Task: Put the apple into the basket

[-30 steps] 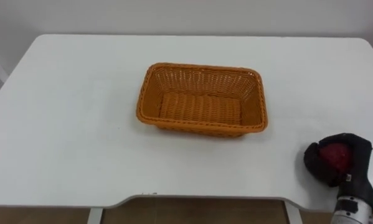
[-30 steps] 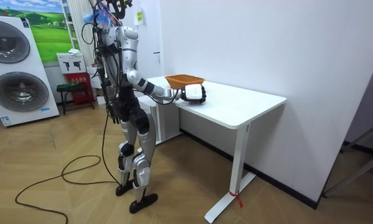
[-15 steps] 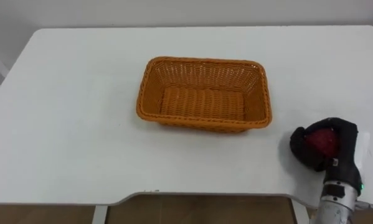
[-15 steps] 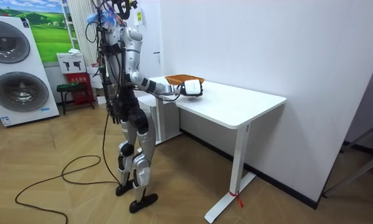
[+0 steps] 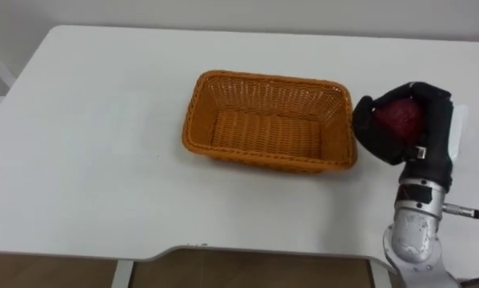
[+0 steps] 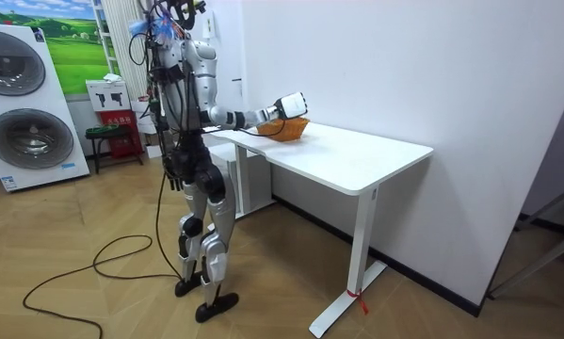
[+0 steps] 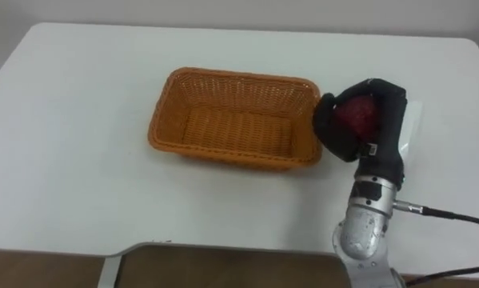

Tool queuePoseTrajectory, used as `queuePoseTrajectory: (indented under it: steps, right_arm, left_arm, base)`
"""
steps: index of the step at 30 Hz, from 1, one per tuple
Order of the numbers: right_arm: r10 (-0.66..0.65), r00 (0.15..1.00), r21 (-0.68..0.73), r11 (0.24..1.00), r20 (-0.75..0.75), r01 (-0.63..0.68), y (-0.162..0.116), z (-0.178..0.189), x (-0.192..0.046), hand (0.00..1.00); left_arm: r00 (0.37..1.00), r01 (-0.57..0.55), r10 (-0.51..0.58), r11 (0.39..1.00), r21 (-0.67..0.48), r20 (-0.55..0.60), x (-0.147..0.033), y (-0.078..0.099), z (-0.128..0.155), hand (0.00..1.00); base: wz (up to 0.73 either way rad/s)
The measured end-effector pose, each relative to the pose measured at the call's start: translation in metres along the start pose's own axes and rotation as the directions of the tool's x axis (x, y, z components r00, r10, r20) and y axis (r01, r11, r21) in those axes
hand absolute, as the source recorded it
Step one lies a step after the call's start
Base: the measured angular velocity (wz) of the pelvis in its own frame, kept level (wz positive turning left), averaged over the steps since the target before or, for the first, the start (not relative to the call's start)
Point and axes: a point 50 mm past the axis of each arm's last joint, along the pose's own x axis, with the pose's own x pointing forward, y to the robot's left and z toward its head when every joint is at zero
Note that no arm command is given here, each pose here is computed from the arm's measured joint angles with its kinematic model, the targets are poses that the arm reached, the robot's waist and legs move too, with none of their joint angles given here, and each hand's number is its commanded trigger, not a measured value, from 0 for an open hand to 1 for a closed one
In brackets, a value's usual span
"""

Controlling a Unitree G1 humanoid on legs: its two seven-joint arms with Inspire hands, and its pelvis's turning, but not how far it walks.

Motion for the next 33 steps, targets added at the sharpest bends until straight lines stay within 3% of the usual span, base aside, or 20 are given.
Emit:
queuePoseTrajectory:
  steps: [10,11,12,23,33]
  right_arm:
    - [0.11,0.99,0.053,0.992,0.089,-0.115,0.017,0.026,0.012,0.99]
    - [0.136,0.985,0.059,0.988,0.102,-0.143,0.021,0.03,0.011,0.69]
    - [0.148,0.983,0.061,0.986,0.106,-0.155,0.023,0.031,0.01,0.0]
    - [0.36,0.925,-0.029,0.933,0.124,-0.359,0.045,0.036,-0.002,0.0]
    - [0.388,0.919,-0.049,0.922,0.074,-0.385,0.048,0.032,-0.001,0.0]
  left_arm:
    - [1.0,0.011,-0.011,1.0,0.03,0.008,0.002,-0.001,0.01,0.0]
    - [1.0,0.012,-0.012,0.999,0.031,0.01,0.002,-0.001,0.011,0.0]
    - [1.0,0.011,-0.011,0.999,0.031,0.011,0.002,-0.001,0.011,0.0]
    - [0.996,0.001,-0.004,0.999,0.038,0.084,0.006,0.0,0.042,0.0]
    - [0.997,-0.018,0.015,0.999,0.037,0.082,0.005,0.001,0.041,0.0]
  base:
    - [0.05]
    - [0.05]
    - [0.0]
    - [0.05]
    - [0.01]
